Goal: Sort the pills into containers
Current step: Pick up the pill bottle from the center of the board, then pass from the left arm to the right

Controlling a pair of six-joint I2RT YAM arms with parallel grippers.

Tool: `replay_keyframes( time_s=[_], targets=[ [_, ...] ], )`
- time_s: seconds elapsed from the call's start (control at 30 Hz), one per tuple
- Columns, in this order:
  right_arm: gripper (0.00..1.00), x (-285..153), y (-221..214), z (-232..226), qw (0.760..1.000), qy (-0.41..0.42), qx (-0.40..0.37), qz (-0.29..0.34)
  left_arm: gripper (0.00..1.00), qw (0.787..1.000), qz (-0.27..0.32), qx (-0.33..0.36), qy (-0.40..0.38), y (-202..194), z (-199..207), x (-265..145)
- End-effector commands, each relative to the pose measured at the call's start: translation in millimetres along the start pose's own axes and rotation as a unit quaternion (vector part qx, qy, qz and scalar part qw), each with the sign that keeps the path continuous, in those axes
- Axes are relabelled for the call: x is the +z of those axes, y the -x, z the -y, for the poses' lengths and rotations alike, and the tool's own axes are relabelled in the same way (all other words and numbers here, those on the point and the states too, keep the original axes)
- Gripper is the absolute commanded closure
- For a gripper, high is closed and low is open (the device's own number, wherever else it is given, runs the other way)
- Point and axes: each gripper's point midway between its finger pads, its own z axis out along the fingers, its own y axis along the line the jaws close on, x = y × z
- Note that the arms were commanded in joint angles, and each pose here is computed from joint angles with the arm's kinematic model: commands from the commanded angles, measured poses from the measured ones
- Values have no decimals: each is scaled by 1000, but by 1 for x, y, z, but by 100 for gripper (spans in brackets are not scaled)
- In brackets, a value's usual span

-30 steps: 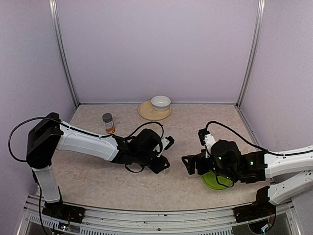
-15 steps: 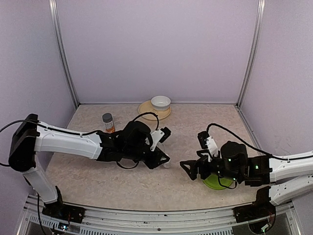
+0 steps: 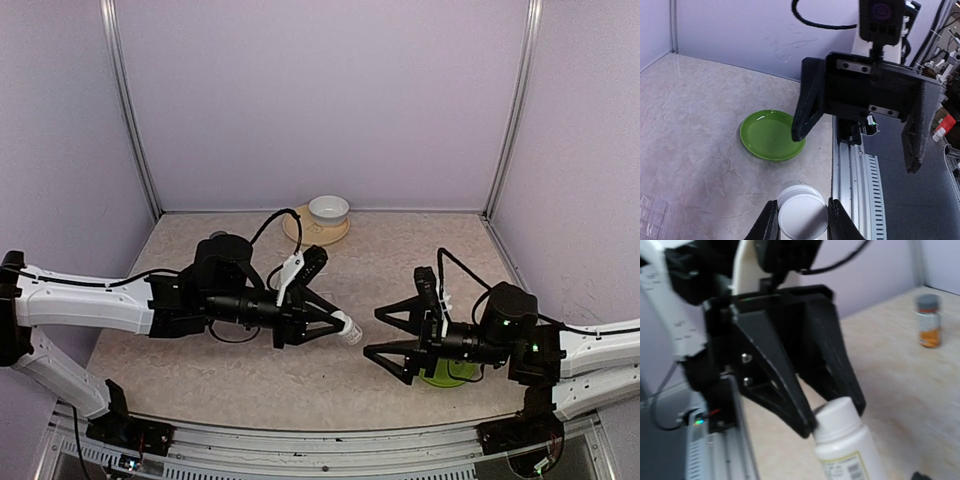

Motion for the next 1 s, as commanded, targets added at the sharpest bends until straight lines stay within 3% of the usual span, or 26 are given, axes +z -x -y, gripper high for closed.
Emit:
replay_keyframes(
  time_s=[0.0,0.37,0.97],
  targets=[
    [5,2,11,-28,997,78,-10,17,83,992,57,64,-92,28,47,-18],
    [11,6,13,-58,985,170,0,17,84,969,94,115,-196,32,98,-39],
    [32,21,12,-92,958,286,18,-3,84,964,82,115,-226,25,109,-32]
  ],
)
